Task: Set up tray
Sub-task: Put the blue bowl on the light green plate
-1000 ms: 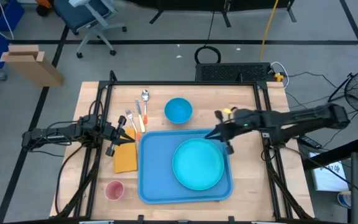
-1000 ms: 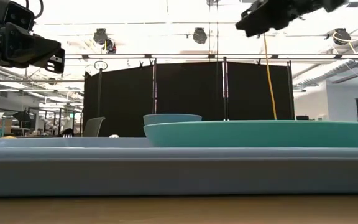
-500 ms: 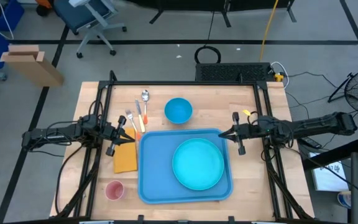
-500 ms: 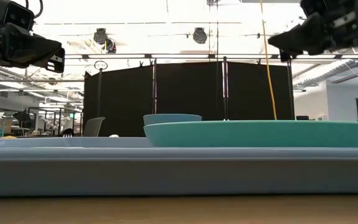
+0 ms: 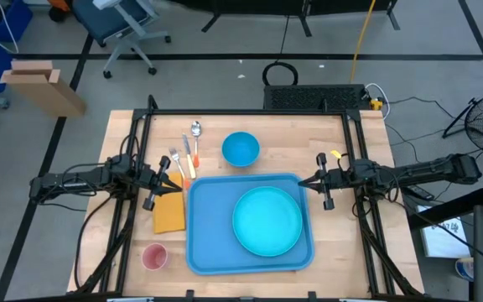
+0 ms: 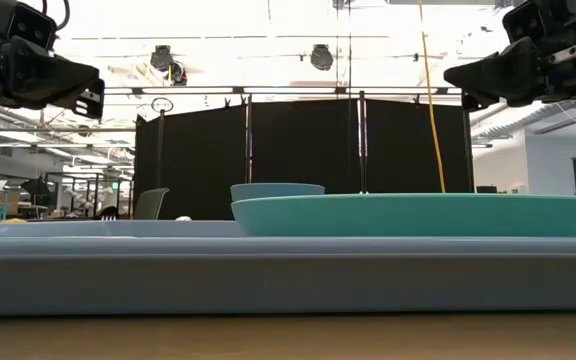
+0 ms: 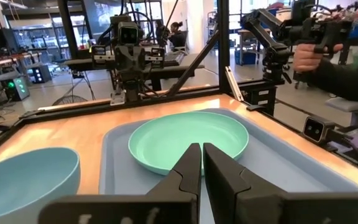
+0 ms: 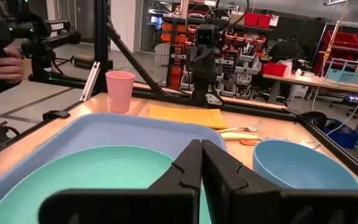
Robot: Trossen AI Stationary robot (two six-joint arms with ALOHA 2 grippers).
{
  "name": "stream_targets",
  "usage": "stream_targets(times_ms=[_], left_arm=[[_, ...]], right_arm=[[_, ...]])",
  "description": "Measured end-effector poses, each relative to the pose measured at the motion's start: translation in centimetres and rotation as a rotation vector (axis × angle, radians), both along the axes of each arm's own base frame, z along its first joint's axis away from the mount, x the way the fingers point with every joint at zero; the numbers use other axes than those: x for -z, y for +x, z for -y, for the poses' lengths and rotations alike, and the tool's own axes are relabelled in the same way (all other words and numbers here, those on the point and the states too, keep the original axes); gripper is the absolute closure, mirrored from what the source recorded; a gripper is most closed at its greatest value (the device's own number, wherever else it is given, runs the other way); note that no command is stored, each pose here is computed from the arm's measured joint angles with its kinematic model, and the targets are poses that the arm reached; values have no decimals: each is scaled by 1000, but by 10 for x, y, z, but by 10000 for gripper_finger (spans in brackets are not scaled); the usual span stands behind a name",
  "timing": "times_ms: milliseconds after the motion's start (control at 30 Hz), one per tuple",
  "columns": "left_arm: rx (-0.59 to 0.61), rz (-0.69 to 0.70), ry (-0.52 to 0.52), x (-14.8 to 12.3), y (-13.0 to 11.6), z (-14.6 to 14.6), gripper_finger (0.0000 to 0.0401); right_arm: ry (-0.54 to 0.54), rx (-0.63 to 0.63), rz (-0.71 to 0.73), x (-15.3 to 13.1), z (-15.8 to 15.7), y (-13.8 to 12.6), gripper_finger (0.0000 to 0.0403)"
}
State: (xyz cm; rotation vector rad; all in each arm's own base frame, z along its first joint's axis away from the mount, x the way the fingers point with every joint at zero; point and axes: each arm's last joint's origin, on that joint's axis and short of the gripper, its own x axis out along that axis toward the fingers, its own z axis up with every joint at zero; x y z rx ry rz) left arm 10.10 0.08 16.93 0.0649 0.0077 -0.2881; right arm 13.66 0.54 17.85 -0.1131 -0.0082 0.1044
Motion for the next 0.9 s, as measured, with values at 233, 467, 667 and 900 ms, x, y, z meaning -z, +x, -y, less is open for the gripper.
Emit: stream_targets(times_ms=[233, 467, 667, 900], left_arm=[[-9, 2, -83, -3, 0, 0, 380], [-14, -33, -199, -2, 0, 0, 380], [-25, -54, -267, -2, 0, -1, 380], [-27, -74, -317, -2, 0, -1, 380]], right_arm=[[-22, -90, 1, 0, -3, 0, 403], [-4, -128, -10, 1, -4, -1, 403], [19, -93, -13, 1, -3, 0, 403], [23, -43, -11, 1, -1, 0, 403]])
